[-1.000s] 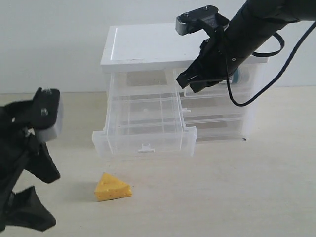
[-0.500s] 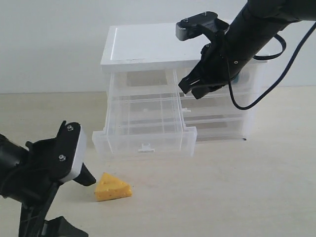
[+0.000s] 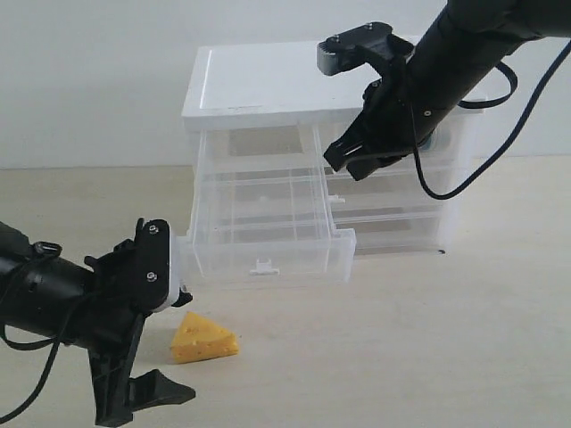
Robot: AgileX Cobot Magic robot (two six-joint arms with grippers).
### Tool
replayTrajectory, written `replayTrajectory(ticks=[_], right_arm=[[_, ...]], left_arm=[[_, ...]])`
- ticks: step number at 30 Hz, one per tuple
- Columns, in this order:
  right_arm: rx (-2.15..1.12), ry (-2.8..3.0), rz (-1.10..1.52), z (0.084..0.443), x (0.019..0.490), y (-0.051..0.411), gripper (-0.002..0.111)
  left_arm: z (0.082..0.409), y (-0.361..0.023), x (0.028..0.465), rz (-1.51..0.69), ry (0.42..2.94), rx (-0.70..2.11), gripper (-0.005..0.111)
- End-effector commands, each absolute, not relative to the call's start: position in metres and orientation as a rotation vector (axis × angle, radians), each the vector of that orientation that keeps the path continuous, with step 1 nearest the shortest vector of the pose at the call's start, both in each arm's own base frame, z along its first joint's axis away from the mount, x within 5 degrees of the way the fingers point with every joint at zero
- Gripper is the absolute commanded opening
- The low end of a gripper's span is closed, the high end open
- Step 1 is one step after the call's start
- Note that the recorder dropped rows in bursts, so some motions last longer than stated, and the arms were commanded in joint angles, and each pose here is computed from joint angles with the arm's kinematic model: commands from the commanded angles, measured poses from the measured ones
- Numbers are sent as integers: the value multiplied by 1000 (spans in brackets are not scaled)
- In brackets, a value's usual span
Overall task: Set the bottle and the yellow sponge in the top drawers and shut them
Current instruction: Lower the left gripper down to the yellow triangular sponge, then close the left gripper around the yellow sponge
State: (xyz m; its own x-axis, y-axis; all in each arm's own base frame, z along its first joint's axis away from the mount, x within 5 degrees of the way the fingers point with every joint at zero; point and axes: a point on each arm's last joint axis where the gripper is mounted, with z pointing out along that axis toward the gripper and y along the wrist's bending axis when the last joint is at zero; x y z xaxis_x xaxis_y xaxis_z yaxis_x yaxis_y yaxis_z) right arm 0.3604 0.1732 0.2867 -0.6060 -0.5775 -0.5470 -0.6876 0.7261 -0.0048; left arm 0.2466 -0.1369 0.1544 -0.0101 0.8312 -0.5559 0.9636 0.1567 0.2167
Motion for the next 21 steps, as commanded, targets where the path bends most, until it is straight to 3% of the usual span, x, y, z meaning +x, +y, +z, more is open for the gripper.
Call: replayTrajectory(ticks=[1,14,18,21], right_arm=[[-960,2378,265,295,360,169,0],[-964,2380,265,294,360,169,0],[-965,2375,263,295,360,169,0],[-967,2379,264,294,360,169,0]], left_arm=[[150,-142,255,-333,1874,1675,93],[130,-148,268,-376,1907,1704,92],[145,-150,265,-394,1857,1698,92],[177,-149,261,-362,1799,1633,92]])
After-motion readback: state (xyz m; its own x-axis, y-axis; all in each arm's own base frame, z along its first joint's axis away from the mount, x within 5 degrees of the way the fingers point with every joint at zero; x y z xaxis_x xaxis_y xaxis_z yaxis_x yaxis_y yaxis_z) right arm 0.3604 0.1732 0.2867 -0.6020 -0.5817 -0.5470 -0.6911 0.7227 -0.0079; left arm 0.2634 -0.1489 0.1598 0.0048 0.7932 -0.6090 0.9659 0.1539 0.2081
